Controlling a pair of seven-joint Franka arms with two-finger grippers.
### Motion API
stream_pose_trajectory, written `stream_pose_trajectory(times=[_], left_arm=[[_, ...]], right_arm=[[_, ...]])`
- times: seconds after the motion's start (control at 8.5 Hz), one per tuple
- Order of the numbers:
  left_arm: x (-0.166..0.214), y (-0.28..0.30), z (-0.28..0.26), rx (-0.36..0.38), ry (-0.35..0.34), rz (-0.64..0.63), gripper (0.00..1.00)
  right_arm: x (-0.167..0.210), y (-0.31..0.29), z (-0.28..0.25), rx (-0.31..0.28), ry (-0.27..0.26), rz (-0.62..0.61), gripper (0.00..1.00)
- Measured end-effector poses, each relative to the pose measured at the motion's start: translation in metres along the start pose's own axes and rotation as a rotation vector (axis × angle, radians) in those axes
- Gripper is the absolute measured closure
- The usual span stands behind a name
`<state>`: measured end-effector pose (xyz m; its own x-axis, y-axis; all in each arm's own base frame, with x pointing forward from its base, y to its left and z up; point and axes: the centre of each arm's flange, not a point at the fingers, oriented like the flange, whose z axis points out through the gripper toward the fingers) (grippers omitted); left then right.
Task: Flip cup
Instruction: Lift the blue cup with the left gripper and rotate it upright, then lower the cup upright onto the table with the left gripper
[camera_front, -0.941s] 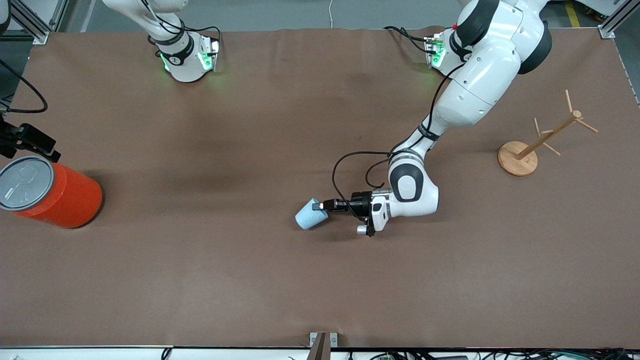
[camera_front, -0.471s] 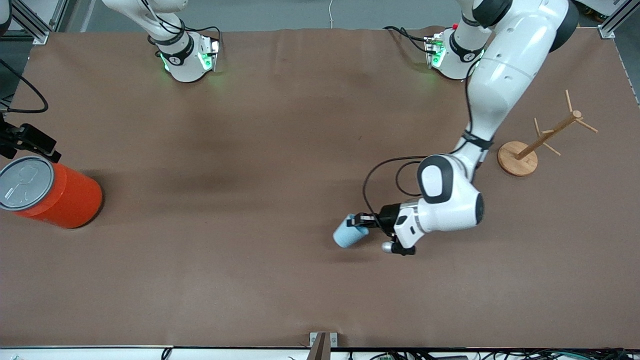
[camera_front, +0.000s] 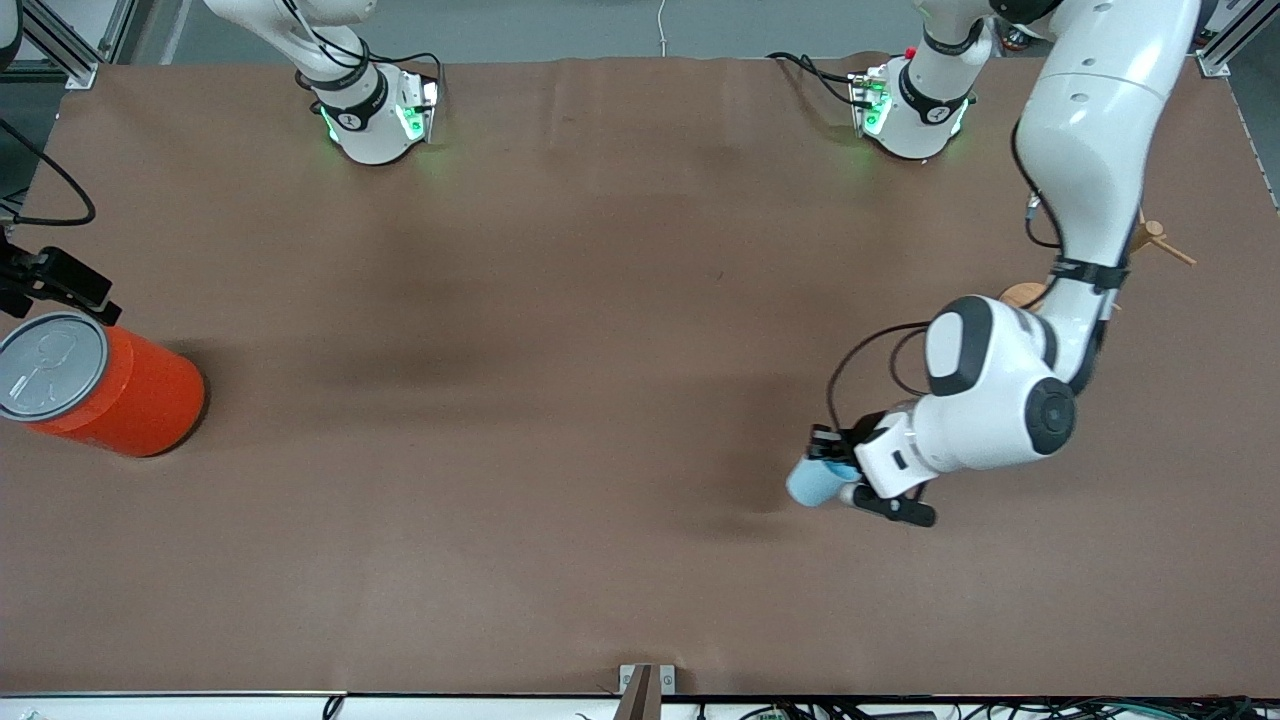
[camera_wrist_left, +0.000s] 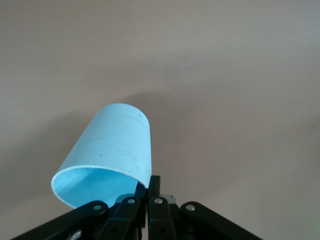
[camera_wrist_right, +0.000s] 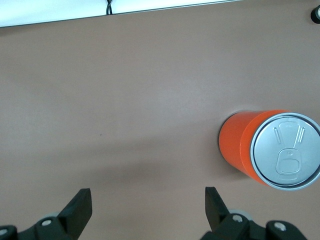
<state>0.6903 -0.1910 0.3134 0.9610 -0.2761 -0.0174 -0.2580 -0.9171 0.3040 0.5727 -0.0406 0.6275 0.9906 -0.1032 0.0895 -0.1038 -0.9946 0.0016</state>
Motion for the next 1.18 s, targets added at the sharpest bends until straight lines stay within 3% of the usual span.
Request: stream_pose_trajectory(times=[0.24,0.35,0.82,1.18], left_arm=[[-0.012,-0.027,-0.02,0.186,-0.107,0.069,0.97],[-0.016,-0.028,-0.019,0.236,-0.156,0.093,0.97],[-0.038,-0.074,-0.018,0.261,-0.311,0.035,0.97],[-0.044,-0.108,0.0,0.255,-0.36,-0.009,0.97]], right_arm=[[-0.006,-0.009,0.003,0.0,-0.049,-0.024,0.0],[-0.011,-0.018,-0.001,0.0,-0.075,-0.041,0.0],[-0.018,-0.019,-0.019,-0.001,-0.097,-0.043,0.0],[-0.02,-0.018,-0.018,-0.002,-0.109,-0.042,0.0]])
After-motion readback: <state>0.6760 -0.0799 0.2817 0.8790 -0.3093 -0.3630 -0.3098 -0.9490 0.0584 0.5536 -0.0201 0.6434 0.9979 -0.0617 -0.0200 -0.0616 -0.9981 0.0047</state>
